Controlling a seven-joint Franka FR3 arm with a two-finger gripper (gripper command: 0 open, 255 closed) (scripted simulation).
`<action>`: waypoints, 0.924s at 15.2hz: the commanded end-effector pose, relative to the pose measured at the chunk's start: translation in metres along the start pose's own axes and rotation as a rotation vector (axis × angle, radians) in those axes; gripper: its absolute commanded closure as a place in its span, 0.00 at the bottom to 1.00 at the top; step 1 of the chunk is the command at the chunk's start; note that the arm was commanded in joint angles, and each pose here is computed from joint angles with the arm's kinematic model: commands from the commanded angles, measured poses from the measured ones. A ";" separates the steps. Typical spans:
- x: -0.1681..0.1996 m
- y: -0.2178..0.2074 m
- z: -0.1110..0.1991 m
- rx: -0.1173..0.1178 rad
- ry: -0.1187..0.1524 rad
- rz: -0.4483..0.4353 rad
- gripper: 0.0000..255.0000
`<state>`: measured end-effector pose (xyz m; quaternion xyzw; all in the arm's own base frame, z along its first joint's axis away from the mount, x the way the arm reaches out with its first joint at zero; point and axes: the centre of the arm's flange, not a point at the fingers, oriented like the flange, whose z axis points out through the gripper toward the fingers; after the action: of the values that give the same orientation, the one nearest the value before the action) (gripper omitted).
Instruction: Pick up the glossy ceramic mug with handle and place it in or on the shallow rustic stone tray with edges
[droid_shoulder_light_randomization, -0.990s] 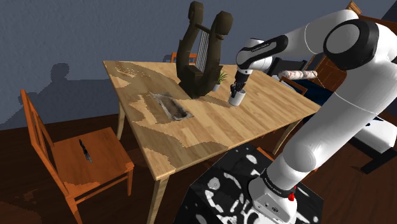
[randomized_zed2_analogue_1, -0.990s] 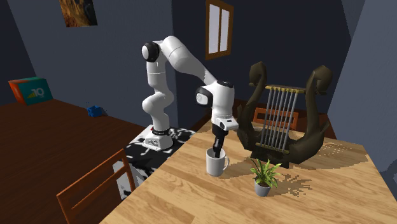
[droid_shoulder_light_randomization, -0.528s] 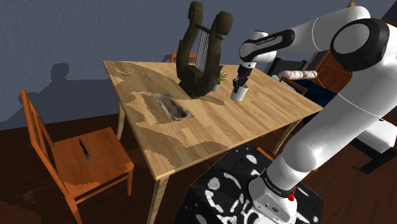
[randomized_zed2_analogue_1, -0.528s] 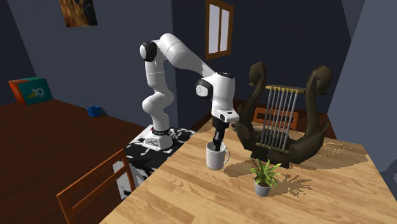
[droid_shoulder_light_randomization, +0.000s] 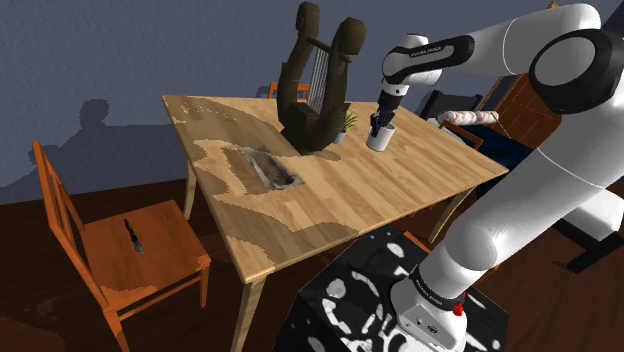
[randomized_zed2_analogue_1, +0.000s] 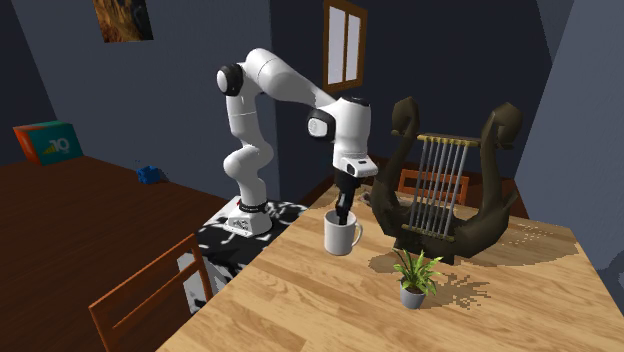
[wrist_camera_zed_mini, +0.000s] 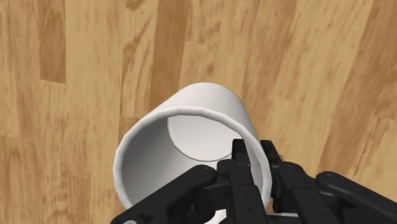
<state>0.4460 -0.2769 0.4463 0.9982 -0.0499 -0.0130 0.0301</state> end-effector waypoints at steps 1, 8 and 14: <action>0.001 0.000 -0.012 0.000 0.000 0.000 1.00; 0.020 -0.061 -0.030 0.000 0.000 0.000 1.00; 0.044 -0.136 -0.039 0.000 0.000 0.000 1.00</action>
<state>0.4993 -0.1598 0.4811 0.9983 -0.0489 -0.0122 0.0294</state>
